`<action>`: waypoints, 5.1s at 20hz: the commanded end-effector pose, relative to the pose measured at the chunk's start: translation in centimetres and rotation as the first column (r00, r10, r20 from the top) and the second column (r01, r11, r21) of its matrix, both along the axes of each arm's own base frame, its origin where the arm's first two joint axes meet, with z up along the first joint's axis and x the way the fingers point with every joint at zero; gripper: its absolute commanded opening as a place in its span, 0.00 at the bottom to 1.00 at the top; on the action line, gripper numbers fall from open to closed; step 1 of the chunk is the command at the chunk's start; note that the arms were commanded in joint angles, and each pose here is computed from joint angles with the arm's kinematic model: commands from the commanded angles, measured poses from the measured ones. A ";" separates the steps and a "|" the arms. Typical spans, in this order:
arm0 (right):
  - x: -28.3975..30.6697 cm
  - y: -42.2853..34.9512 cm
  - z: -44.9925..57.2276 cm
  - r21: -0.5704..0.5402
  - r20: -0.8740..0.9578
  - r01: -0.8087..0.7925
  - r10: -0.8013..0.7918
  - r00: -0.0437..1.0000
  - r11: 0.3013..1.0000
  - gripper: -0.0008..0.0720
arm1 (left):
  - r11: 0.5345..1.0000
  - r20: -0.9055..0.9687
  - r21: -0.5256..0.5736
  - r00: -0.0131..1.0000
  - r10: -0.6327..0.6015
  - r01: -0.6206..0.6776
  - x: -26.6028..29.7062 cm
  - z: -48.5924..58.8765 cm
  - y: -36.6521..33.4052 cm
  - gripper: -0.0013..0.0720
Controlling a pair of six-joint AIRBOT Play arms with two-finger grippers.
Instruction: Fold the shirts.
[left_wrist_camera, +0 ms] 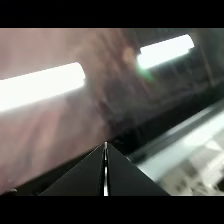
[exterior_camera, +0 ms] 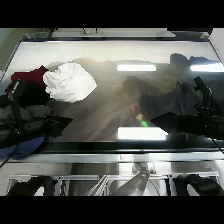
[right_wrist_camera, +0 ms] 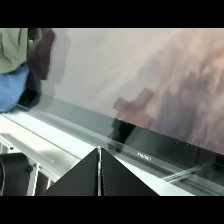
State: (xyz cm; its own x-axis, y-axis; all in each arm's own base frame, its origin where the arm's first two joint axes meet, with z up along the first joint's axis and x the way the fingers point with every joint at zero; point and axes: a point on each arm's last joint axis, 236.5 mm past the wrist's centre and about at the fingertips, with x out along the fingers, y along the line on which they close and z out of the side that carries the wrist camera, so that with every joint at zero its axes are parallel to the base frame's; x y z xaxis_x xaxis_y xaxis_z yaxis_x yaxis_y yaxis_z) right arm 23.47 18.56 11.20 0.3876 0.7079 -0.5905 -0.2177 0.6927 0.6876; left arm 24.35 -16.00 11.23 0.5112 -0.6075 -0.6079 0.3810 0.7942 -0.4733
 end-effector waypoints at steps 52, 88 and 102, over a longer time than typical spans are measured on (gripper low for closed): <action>5.6 -9.6 -1.7 -0.072 0.039 0.254 -0.252 0.967 0.965 0.68 | 0.921 -0.185 -0.119 0.903 -0.388 0.371 14.7 -0.8 -13.9 0.48; 4.4 -0.9 -19.2 0.161 -0.243 -0.031 0.070 0.968 0.987 0.03 | 0.894 -0.617 -0.230 0.652 -0.440 0.385 3.2 -19.2 -14.5 0.04; 3.7 -0.3 -18.5 0.195 -0.251 -0.055 0.104 0.962 0.979 0.03 | 0.992 -0.562 -0.123 0.820 -0.105 0.042 12.5 -18.3 -2.4 0.99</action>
